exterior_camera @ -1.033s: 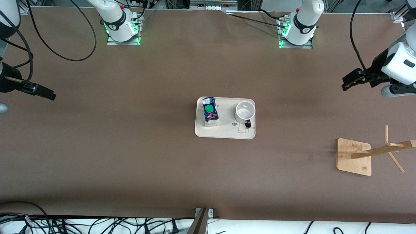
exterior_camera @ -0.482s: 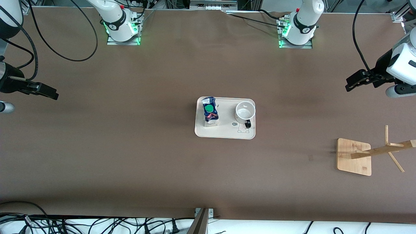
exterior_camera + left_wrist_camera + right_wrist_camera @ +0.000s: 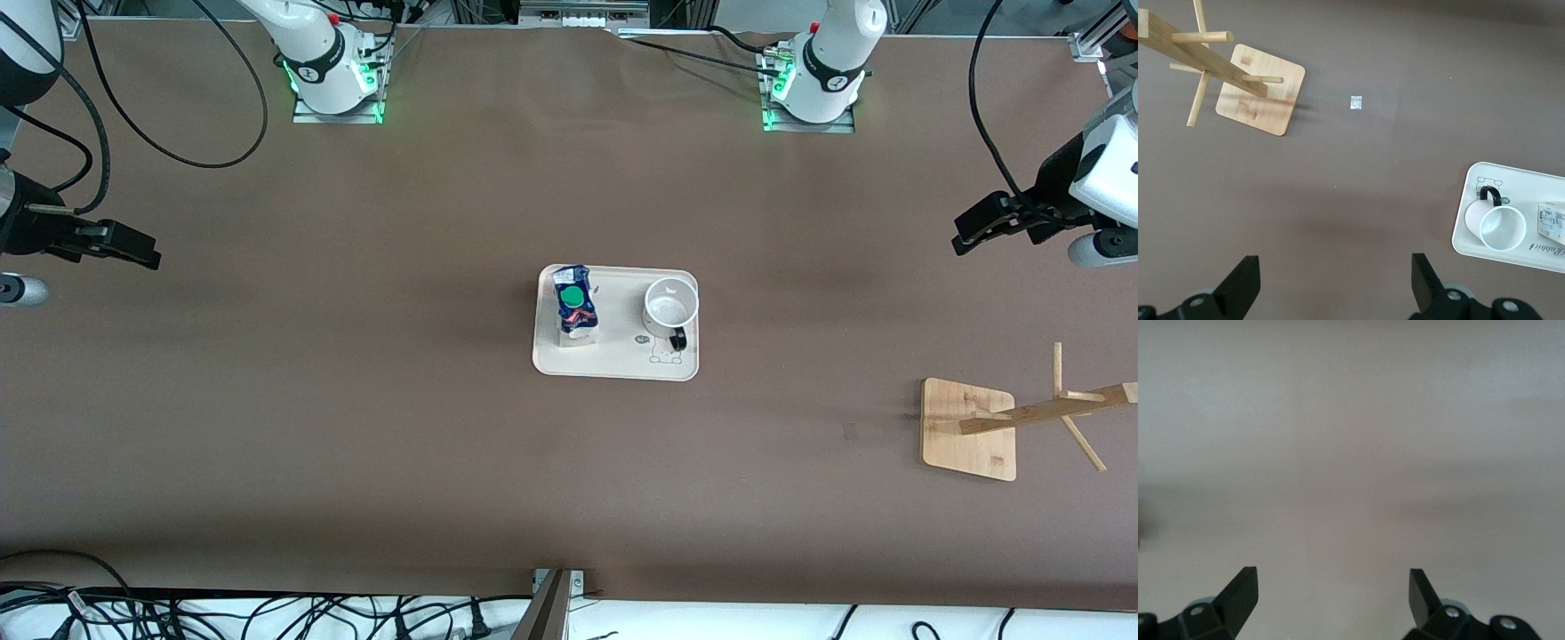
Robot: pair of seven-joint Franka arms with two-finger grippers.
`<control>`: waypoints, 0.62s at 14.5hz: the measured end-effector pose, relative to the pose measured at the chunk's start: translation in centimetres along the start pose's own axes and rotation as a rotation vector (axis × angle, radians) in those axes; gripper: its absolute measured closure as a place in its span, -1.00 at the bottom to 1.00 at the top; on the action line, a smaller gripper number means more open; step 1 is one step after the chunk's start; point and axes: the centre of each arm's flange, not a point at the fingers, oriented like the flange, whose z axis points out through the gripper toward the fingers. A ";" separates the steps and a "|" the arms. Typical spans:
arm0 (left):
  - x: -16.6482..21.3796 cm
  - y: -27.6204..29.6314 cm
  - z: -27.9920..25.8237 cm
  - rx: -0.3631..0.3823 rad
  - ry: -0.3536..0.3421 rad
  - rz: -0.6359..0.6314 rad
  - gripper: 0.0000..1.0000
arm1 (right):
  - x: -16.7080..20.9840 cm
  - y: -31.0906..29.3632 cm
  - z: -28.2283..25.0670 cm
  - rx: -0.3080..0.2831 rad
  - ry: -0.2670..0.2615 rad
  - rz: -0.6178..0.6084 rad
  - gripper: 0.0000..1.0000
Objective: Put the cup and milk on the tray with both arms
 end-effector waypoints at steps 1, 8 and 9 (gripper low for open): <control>0.1 0.2 0.2 0.000 -0.002 0.003 -1.00 | 0.0 0.0 -0.1 0.000 0.004 -0.010 -1.00; 0.4 1.3 0.7 0.000 -0.007 0.021 -1.00 | 0.0 -1.0 -0.5 0.001 0.011 -0.036 -1.00; 0.4 1.4 0.6 -0.001 -0.005 0.023 -1.00 | 0.0 -1.0 -0.5 0.001 0.011 -0.037 -1.00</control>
